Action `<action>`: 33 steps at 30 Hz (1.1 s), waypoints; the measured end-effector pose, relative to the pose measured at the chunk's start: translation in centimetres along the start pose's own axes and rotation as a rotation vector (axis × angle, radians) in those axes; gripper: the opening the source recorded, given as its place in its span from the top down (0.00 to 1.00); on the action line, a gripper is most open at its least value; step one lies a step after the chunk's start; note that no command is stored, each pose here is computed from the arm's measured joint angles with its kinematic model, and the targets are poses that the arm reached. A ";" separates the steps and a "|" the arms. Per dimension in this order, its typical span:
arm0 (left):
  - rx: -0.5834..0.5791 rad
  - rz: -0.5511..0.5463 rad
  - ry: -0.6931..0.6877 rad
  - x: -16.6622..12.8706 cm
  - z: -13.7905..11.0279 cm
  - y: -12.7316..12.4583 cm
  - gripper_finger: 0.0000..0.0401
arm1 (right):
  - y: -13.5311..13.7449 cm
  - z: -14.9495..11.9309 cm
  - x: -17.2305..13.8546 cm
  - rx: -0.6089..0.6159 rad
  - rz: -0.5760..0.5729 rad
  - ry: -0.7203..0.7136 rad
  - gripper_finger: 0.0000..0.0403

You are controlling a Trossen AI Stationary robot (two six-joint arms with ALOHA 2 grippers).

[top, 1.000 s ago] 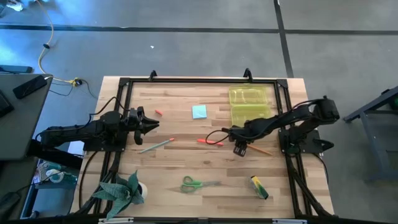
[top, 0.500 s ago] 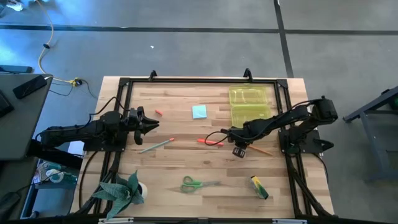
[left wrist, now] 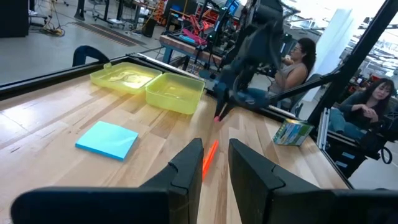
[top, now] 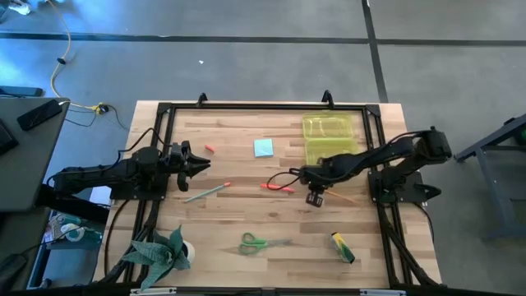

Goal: Pack school essentials
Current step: Put the yellow pencil into the yellow storage box

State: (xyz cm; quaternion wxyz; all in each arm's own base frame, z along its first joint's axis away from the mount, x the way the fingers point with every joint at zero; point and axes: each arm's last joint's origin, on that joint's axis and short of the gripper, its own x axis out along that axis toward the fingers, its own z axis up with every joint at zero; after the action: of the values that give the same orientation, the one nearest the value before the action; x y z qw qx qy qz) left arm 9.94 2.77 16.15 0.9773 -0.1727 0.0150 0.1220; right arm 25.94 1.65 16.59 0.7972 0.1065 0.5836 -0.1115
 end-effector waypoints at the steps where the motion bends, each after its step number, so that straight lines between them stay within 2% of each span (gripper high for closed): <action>1: 0.000 0.000 0.000 0.0 0.0 0.0 0.83 | 0.0 0.1 -0.4 -0.012 0.003 -0.010 0.98; 12: 0.000 0.001 0.001 0.0 0.0 0.0 0.83 | 0.1 1.8 -7.2 -0.180 0.070 -0.258 0.98; 15: 0.000 0.000 0.000 0.0 0.0 0.0 0.83 | 0.1 2.2 -9.0 -0.237 0.063 -0.309 0.98; 17: 0.000 0.000 0.000 0.0 0.0 0.0 0.83 | 0.0 2.4 -10.3 -0.299 0.016 -0.343 0.98; 21: 0.000 0.001 0.001 0.0 0.0 0.0 0.83 | -0.4 2.5 -11.6 -0.501 -0.130 -0.316 0.98; 24: 0.000 0.000 0.001 0.0 0.0 0.0 0.83 | -0.9 2.6 -11.9 -0.590 -0.217 -0.288 0.98; 28: 0.000 0.000 0.001 0.0 0.0 0.0 0.83 | -2.1 2.4 -11.7 -0.600 -0.268 -0.222 0.98; 33: 0.000 0.001 0.001 0.0 0.0 0.0 0.83 | -3.8 1.7 -10.5 -0.583 -0.280 -0.113 0.98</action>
State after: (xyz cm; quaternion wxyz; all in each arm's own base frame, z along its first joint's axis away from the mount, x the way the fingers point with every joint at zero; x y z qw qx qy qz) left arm 9.95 2.77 16.14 0.9772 -0.1727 0.0153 0.1222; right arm 23.23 -1.93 26.92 0.8022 -0.2140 0.5547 -0.0540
